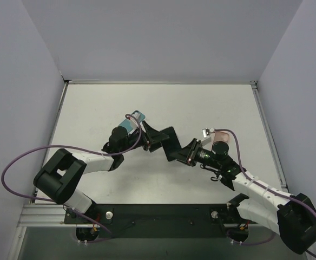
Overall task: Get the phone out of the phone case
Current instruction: Remove the phone case from the phone.
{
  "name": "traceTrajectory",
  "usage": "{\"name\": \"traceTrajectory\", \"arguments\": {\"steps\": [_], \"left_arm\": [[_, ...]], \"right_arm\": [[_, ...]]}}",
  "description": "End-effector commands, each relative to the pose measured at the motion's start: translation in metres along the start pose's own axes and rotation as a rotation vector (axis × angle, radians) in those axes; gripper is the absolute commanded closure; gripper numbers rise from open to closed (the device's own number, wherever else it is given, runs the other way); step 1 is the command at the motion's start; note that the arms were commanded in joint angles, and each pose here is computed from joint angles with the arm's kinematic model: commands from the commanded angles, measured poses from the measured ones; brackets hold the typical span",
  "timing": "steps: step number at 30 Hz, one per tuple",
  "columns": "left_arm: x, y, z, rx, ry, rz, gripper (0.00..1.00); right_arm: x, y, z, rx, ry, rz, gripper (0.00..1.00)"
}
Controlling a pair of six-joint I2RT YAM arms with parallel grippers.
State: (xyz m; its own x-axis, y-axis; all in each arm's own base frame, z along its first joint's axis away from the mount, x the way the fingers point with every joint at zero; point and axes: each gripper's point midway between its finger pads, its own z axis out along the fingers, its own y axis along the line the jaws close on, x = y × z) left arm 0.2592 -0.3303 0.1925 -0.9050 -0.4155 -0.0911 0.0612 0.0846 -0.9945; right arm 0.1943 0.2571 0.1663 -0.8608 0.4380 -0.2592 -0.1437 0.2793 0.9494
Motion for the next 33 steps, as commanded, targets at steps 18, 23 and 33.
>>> {"name": "traceTrajectory", "arguments": {"steps": [18,23,33], "left_arm": [[-0.014,-0.04,0.009,0.136,-0.022,0.025,0.84],[-0.017,-0.049,0.004,0.164,-0.029,0.028,1.0],[-0.023,-0.056,-0.011,0.202,-0.058,0.015,1.0]], "right_arm": [[0.006,0.048,0.016,-0.316,0.068,0.073,1.0],[0.007,0.026,0.014,-0.208,0.045,0.072,0.77],[-0.012,0.033,0.0,-0.261,-0.061,0.122,0.57]]}}
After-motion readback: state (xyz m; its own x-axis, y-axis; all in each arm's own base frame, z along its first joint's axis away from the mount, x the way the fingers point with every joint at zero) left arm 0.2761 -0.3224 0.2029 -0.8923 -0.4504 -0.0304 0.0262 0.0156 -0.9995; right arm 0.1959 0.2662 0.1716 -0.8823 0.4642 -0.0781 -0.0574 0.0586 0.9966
